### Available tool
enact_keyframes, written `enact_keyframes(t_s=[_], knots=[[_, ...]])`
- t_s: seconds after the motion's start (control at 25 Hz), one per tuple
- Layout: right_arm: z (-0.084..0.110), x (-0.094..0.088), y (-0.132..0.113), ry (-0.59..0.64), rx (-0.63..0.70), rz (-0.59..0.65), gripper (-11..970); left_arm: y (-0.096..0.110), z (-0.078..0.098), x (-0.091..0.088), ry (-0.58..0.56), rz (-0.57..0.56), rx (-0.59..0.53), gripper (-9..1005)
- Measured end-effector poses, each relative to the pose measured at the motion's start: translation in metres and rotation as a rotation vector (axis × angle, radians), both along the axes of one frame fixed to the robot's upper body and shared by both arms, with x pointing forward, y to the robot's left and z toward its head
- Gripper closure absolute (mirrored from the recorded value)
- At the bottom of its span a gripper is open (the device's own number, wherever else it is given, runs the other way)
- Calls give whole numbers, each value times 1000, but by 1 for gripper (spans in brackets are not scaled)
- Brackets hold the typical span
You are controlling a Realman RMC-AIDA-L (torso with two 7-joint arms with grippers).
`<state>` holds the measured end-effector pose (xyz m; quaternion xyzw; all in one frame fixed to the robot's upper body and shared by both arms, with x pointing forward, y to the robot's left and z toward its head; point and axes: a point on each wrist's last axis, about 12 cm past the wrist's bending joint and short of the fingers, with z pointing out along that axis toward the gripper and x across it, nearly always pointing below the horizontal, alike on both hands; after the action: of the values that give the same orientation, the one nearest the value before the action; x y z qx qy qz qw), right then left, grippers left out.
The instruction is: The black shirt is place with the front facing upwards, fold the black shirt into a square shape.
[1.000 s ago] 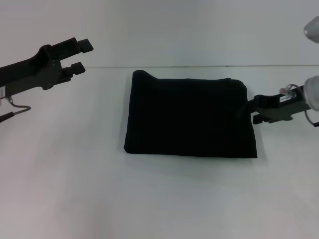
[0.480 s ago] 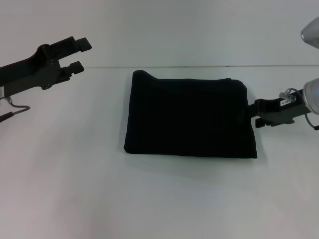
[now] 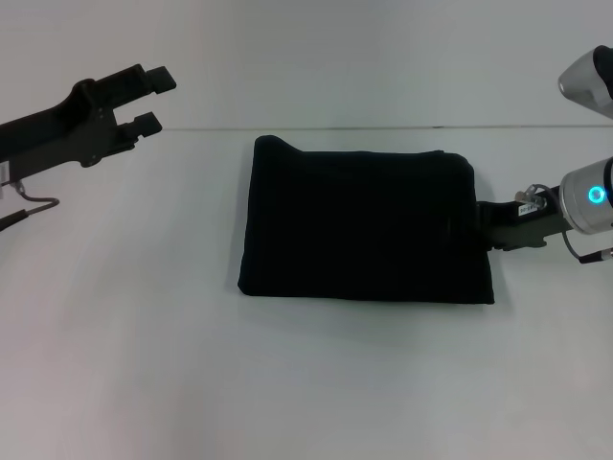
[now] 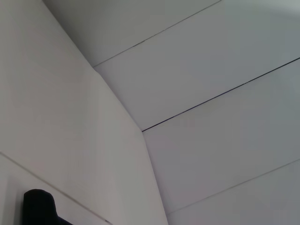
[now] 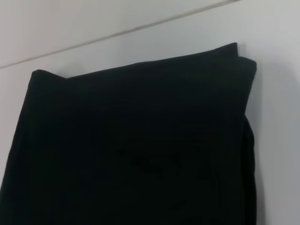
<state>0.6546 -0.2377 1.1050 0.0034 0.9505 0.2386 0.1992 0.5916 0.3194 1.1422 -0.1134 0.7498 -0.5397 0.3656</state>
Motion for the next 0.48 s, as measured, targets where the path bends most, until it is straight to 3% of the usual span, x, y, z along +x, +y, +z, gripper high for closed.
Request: enact_keyframes(t_s=[0.28, 0.48], knots=[[2, 0, -3, -1, 26, -21, 353, 0, 0, 0, -2, 1, -1, 184], [3, 0, -3, 2, 29, -16, 581, 0, -1, 0, 2, 4, -2, 184]])
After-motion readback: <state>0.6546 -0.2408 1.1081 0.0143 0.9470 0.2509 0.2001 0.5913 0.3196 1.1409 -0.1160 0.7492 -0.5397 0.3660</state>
